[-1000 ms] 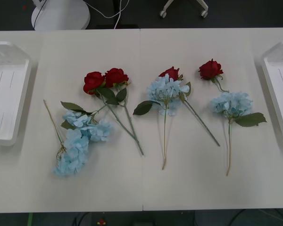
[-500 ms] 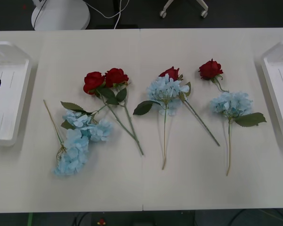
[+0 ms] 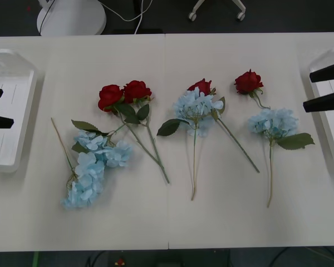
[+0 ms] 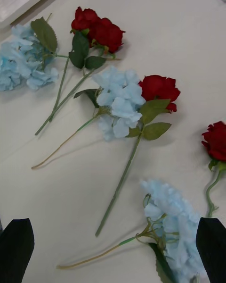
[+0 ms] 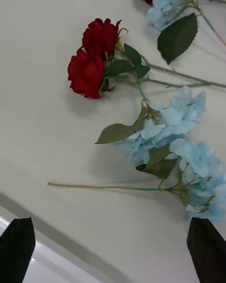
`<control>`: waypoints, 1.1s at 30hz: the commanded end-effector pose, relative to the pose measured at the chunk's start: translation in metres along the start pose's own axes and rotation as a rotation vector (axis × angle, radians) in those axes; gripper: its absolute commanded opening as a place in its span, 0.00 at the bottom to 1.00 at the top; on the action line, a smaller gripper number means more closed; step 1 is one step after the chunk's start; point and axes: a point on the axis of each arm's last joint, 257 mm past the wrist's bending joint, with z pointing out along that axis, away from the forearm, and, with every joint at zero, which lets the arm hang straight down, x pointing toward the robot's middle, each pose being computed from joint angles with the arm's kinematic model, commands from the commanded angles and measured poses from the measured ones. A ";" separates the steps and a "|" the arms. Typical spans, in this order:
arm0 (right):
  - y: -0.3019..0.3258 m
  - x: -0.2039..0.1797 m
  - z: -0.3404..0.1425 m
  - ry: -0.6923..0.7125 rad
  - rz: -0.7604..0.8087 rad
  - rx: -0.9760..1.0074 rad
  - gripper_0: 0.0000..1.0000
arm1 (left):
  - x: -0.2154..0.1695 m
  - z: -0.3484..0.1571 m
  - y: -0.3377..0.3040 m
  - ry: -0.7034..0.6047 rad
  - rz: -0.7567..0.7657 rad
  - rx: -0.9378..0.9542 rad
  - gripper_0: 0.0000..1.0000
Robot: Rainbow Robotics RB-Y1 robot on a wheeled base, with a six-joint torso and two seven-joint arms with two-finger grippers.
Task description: Put the red flowers into the right box and the blue flowers into the left box
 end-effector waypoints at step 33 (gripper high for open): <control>-0.136 0.022 0.103 0.410 0.264 0.302 1.00 | 0.059 0.075 -0.030 0.081 -0.017 0.116 1.00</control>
